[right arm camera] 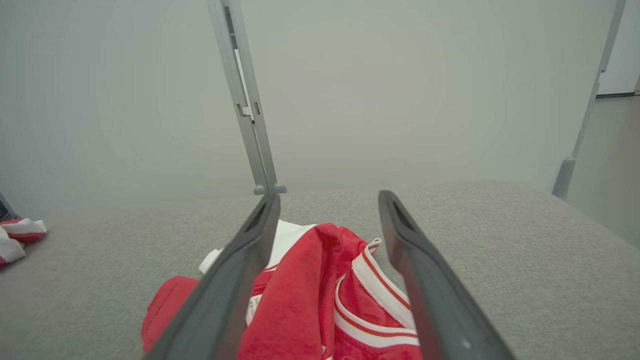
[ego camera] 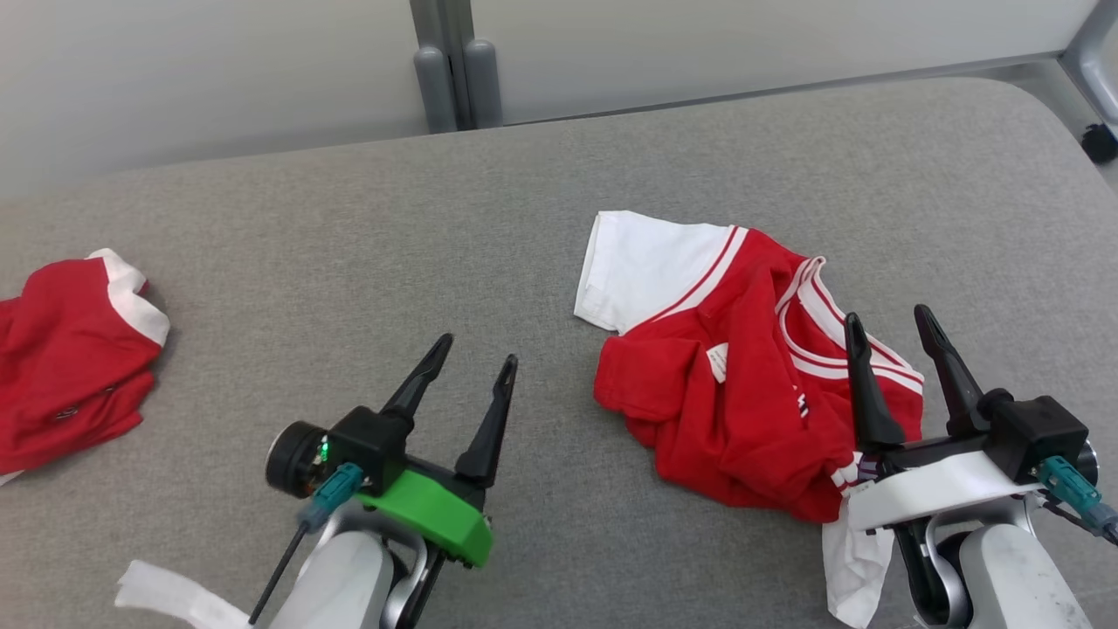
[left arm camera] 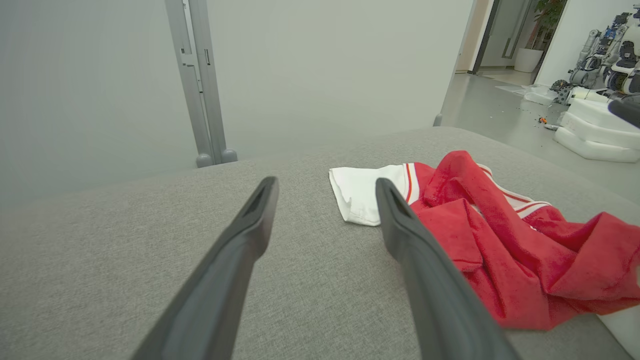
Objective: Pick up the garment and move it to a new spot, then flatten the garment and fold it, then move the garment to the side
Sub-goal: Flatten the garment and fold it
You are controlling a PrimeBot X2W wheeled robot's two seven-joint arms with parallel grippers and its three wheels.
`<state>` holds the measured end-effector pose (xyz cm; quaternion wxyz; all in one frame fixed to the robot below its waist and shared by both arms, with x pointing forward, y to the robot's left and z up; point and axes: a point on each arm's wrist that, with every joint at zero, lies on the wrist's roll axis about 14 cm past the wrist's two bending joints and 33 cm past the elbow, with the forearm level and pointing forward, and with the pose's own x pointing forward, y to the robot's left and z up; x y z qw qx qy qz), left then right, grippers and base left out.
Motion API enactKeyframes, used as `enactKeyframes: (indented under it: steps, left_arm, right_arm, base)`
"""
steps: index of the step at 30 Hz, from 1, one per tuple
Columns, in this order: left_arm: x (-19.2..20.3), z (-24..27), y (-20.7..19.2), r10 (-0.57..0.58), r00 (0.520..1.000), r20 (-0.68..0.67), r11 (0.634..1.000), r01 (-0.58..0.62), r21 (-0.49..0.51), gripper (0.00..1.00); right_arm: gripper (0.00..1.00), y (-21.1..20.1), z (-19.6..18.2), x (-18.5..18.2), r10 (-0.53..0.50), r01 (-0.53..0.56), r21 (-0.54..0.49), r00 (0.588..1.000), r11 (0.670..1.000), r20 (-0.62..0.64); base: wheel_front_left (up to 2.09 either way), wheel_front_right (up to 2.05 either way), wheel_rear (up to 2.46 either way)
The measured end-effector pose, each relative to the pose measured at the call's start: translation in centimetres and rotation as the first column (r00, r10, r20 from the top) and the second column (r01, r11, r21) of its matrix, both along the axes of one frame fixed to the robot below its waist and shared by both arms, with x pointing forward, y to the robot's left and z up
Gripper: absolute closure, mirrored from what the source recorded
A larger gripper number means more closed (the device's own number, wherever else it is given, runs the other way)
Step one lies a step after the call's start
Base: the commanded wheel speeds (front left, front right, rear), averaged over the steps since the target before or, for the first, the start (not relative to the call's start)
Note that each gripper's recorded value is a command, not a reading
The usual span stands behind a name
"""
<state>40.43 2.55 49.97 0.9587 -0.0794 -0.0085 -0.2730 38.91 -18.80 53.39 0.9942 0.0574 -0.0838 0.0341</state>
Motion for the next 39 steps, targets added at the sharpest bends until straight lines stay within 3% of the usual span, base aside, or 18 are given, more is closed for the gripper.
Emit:
enactKeyframes:
  steps: [10,23,24,25,35,36,37,38,39]
  left_arm:
    - [0.1,-3.9,-7.1,-0.247,0.961,-0.121,0.965,0.255,0.058,0.00]
    - [-0.9,-9.0,-10.6,-0.366,0.885,-0.288,0.915,0.398,0.062,0.00]
    - [-0.9,-8.9,-10.8,-0.365,0.883,-0.295,0.918,0.394,0.042,0.54]
    - [-0.9,-8.9,-11.0,-0.367,0.881,-0.298,0.919,0.394,0.032,1.00]
    - [-0.4,-7.7,-10.4,-0.349,0.895,-0.278,0.929,0.370,0.027,1.00]
    - [0.0,-7.2,-10.1,-0.338,0.904,-0.263,0.934,0.357,0.025,0.73]
    - [0.4,-6.8,-9.8,-0.328,0.912,-0.246,0.938,0.346,0.032,0.07]
    - [0.6,-6.5,-9.6,-0.322,0.917,-0.236,0.940,0.339,0.036,0.00]
    - [0.7,-6.3,-9.4,-0.316,0.921,-0.227,0.942,0.333,0.040,0.00]
  right_arm:
    - [0.00,-2.5,-0.3,-0.7,-0.082,0.082,-0.005,0.997,0.997,-0.012]
    - [0.00,-5.0,-1.3,-1.6,-0.166,0.166,-0.019,0.985,0.986,-0.046]
    - [0.00,-5.1,-1.2,-1.6,-0.171,0.170,-0.020,0.984,0.985,-0.046]
    - [0.00,-5.2,-1.2,-1.6,-0.173,0.172,-0.020,0.984,0.985,-0.045]
    - [0.00,-4.7,-0.6,-1.5,-0.159,0.158,-0.014,0.987,0.987,-0.026]
    - [0.00,-4.6,-0.6,-1.5,-0.156,0.156,-0.012,0.987,0.988,-0.024]
    - [0.00,-4.5,-0.5,-1.5,-0.152,0.152,-0.011,0.988,0.988,-0.022]
    - [0.00,-4.4,-0.5,-1.4,-0.150,0.150,-0.011,0.988,0.989,-0.021]
    - [0.00,-4.3,-0.5,-1.4,-0.145,0.145,-0.009,0.989,0.989,-0.020]
  base:
    - [0.00,0.00,0.00]
    - [0.00,0.00,0.00]
    - [0.00,0.00,0.00]
    - [0.00,0.00,0.00]
    - [0.00,0.00,0.00]
    - [0.00,0.00,0.00]
    - [0.00,0.00,0.00]
    - [0.00,0.00,0.00]
    - [0.00,0.00,0.00]
